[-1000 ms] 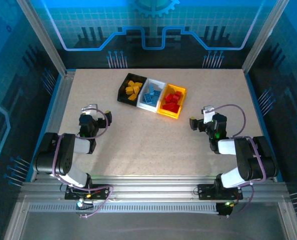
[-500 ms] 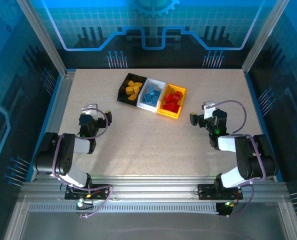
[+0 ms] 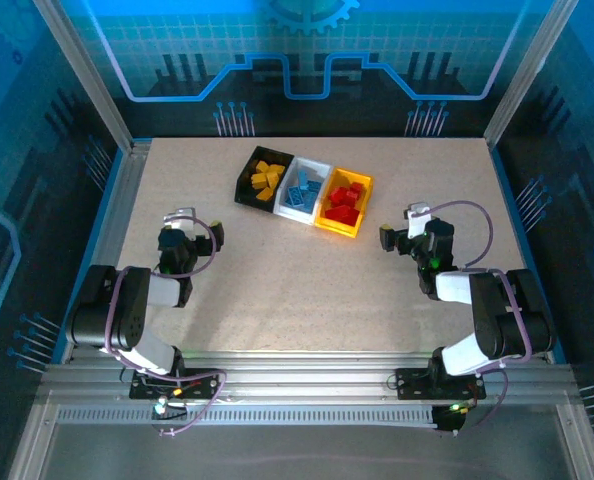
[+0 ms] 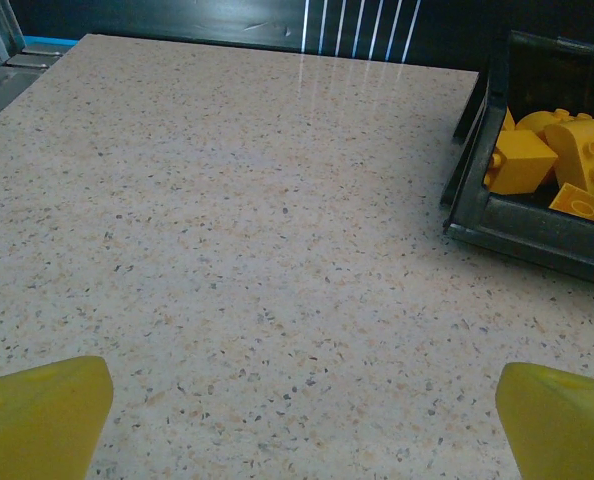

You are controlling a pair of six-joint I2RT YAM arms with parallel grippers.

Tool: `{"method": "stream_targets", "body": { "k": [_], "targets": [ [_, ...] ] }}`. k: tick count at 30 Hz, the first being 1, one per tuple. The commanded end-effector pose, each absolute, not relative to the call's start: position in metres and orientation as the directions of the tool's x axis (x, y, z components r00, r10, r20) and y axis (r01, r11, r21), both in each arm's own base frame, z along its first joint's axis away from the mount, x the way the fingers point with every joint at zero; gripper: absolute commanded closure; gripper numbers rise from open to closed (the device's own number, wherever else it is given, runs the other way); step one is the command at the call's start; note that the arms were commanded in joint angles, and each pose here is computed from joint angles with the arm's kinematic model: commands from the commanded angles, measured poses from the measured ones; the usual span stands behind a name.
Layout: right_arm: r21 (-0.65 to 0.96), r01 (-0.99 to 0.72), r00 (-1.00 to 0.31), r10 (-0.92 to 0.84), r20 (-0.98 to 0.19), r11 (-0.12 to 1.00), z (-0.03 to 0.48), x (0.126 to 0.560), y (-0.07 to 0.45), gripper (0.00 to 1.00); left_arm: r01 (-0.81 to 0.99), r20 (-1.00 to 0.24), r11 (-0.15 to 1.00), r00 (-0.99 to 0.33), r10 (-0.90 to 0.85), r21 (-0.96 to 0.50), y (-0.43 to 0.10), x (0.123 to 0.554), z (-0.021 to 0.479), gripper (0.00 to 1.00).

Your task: Sort the legos into containers by color

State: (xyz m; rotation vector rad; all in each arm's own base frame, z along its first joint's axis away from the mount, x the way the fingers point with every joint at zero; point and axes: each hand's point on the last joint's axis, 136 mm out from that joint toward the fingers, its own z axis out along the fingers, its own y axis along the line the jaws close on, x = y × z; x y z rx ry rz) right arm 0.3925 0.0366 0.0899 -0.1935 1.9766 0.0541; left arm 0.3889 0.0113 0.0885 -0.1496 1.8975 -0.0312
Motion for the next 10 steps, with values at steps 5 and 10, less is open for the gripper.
{"method": "stream_targets", "body": {
  "k": [5, 10],
  "targets": [
    [-0.05, -0.139, -0.383, -0.1, -0.918, 0.989, 0.0939, 0.3979, 0.0323, 0.0, -0.089, -0.947, 0.991, -0.298, -0.12, -0.098, 0.0107, 0.3945, 0.0967, 0.01],
    [-0.049, -0.14, -0.383, -0.099, -0.918, 0.989, 0.0934, 0.3971, 0.0325, 0.0, -0.089, -0.948, 0.991, -0.296, -0.12, -0.098, 0.0106, 0.3951, 0.0976, 0.01]
  ]
}}
